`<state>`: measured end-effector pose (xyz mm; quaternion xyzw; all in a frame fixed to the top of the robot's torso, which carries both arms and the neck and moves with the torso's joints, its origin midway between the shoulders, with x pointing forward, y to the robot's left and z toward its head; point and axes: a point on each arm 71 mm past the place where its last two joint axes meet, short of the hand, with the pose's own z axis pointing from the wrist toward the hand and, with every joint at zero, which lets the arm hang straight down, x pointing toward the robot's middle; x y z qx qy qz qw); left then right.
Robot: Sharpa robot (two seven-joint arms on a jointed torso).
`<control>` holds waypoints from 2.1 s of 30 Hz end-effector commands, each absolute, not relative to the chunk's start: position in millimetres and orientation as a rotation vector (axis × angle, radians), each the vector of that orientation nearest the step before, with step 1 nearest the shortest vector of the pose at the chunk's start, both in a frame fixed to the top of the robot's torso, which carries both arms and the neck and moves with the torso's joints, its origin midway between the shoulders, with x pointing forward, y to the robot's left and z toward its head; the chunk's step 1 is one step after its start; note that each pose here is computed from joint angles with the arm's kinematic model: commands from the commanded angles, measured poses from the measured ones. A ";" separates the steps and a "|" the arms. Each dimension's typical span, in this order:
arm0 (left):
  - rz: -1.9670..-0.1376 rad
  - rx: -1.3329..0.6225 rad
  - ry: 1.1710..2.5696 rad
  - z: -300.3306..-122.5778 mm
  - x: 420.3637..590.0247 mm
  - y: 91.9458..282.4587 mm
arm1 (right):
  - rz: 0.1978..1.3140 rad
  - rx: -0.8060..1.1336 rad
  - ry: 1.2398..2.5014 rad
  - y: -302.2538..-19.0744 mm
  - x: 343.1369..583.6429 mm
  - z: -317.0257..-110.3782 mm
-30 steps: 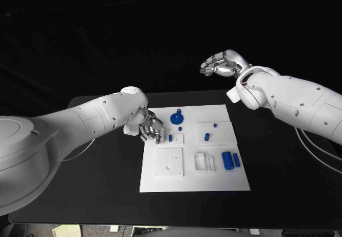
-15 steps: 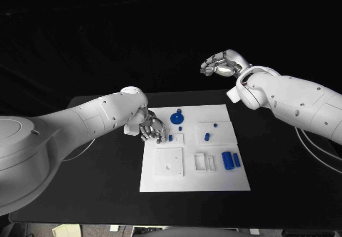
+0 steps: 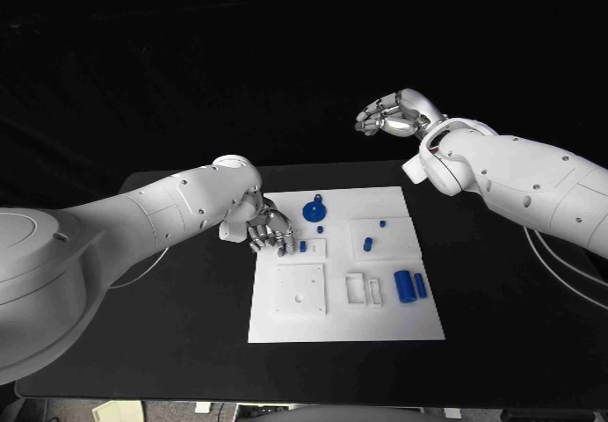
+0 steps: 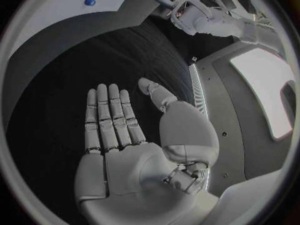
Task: Assemble the parts on the task board
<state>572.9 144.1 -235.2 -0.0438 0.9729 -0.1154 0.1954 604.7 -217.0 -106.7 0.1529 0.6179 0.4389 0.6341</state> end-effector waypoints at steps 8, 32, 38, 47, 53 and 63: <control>-0.338 -0.142 2.732 -235.7 572.3 146.4 | 1.014 0.349 1.408 -216.6 604.5 -106.1; -0.381 -0.200 2.674 -221.1 573.3 165.2 | 1.007 0.356 1.403 -222.8 604.1 -105.9; -0.413 -0.214 2.580 -201.5 573.5 176.2 | 1.001 0.360 1.401 -227.7 603.3 -105.7; -0.497 -0.371 2.376 -186.1 569.7 197.2 | 0.989 0.367 1.395 -236.3 602.0 -105.2; -0.546 -0.407 2.285 -183.9 561.4 202.4 | 0.986 0.371 1.394 -240.1 600.9 -105.0; -0.614 -0.412 2.092 -188.7 535.2 196.0 | 0.990 0.373 1.398 -241.9 597.7 -107.4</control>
